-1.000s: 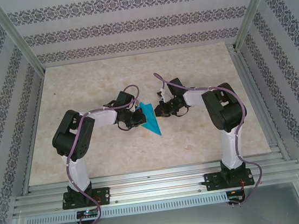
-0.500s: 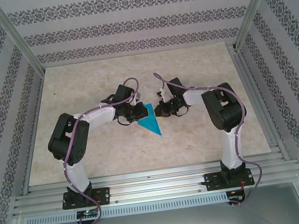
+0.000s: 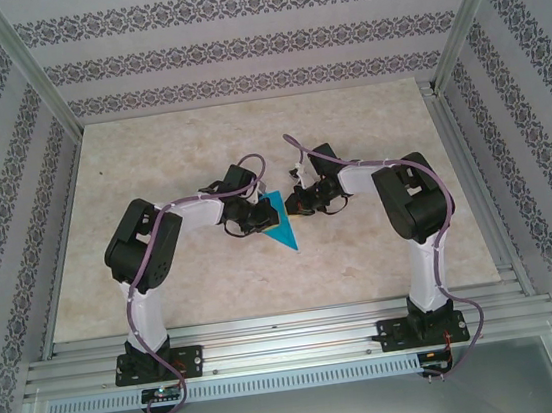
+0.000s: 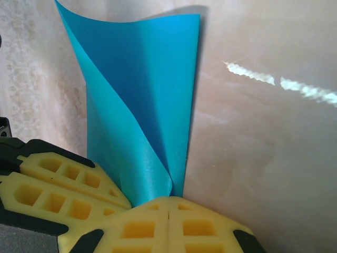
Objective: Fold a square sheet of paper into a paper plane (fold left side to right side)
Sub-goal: Fourth fold the wing at the center of the table.
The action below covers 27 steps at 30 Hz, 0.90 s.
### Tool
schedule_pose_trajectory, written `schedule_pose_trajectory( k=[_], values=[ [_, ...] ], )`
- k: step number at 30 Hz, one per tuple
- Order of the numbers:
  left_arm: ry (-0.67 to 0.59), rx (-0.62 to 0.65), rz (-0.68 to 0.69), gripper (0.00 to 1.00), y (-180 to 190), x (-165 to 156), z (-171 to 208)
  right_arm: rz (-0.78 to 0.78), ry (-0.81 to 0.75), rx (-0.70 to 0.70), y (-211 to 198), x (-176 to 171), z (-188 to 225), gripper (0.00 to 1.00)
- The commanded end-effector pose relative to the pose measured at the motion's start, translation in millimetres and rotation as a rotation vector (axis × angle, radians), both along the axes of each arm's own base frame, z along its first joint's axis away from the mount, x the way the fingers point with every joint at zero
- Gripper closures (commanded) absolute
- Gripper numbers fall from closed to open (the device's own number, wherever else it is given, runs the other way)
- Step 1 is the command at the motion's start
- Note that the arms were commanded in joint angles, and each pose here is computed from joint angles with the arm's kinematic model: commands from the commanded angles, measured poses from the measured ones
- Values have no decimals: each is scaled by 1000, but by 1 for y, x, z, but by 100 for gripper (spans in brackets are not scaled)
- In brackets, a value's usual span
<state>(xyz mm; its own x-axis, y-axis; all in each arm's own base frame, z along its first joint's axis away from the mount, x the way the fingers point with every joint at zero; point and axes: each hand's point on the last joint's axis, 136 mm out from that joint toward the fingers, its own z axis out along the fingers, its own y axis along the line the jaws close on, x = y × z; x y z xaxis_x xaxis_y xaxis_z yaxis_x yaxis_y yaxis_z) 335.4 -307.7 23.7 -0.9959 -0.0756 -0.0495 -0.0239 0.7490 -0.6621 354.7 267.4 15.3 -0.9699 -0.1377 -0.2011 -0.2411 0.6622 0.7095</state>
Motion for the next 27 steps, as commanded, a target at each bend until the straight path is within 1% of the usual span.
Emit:
schedule_pose_trajectory(
  k=[1, 7, 11, 13, 16, 22, 27],
  values=[
    [-35, -12, 14, 89, -8, 10, 1, -23, -44, -36, -4, 6, 5, 93],
    [-30, -9, 22, 89, -7, 9, -1, -54, -149, -61, -19, 7, 45, 78],
    [-36, -10, 25, 89, -6, 10, 1, -46, -164, -54, -19, -18, 59, 75],
    [-36, -11, 25, 89, -6, 10, 1, -39, -161, -71, -15, -36, 54, 73],
    [-38, -10, 26, 89, -6, 10, 1, -34, -153, -71, -7, -52, 46, 72],
    [-40, -8, 26, 89, -5, 10, 2, -16, -131, -80, 5, -60, 31, 72],
    [-36, -5, 25, 89, -5, 10, 1, -15, -119, -94, 7, -60, 23, 72]
  ],
)
